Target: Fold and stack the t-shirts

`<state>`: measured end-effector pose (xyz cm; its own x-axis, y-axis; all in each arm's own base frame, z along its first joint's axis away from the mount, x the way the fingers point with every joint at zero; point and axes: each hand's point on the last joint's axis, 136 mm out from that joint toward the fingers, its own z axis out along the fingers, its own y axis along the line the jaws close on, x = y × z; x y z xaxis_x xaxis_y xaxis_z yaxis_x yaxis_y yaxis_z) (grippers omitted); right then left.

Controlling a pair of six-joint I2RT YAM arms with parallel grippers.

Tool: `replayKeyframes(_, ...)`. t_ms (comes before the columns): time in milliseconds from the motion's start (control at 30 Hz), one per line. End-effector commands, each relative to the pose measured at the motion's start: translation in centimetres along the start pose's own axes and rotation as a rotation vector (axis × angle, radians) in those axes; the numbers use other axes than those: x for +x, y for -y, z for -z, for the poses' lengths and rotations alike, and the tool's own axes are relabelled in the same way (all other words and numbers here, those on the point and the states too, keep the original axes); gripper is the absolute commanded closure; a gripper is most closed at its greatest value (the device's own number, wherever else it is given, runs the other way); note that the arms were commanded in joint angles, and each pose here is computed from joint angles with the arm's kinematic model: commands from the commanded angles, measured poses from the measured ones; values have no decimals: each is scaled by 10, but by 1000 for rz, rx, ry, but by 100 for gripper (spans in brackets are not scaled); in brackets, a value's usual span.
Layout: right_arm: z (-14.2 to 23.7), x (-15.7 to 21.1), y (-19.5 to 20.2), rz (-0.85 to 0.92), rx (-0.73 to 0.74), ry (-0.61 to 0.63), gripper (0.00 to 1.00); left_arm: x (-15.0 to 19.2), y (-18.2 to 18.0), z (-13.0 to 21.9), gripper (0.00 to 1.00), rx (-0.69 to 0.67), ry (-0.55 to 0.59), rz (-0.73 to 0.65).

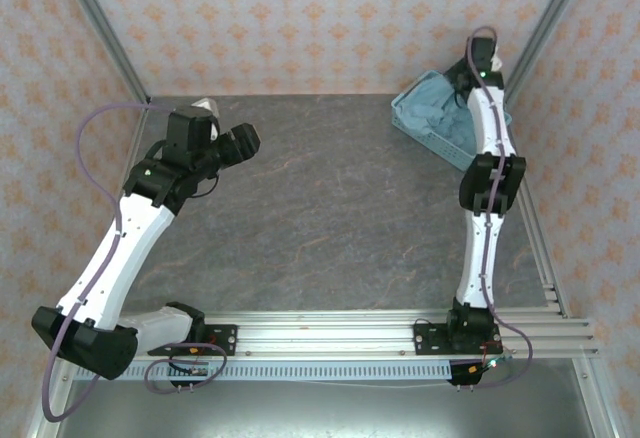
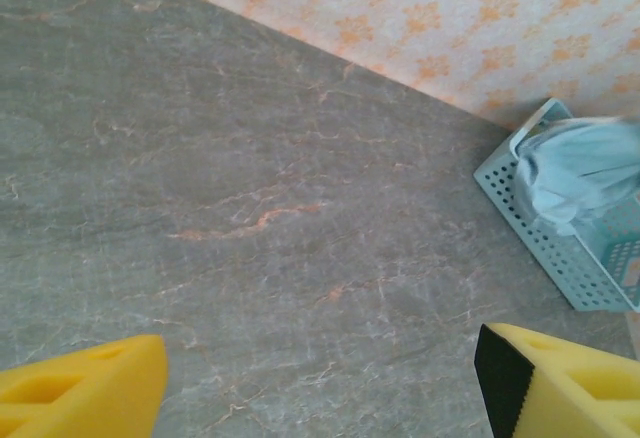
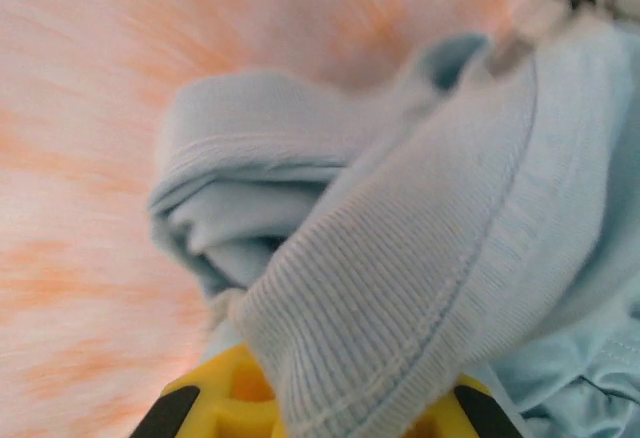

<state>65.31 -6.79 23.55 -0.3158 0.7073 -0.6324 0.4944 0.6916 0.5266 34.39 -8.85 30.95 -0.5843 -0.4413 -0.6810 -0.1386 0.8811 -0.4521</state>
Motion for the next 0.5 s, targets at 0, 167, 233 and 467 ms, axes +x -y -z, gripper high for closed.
replayKeyframes(0,177,-107,-96,24,-248,335,100,4,-13,2,18,-59,7,-6)
replayKeyframes(167,315,-126,-148,68,-452,473,100,4,-21,-3,18,-98,17,-9)
replayKeyframes(233,372,-127,-165,90,-544,520,100,3,-25,-4,18,-124,22,-9)
replayKeyframes(467,474,-69,-199,215,-762,438,100,-3,-47,5,15,-253,54,-10)
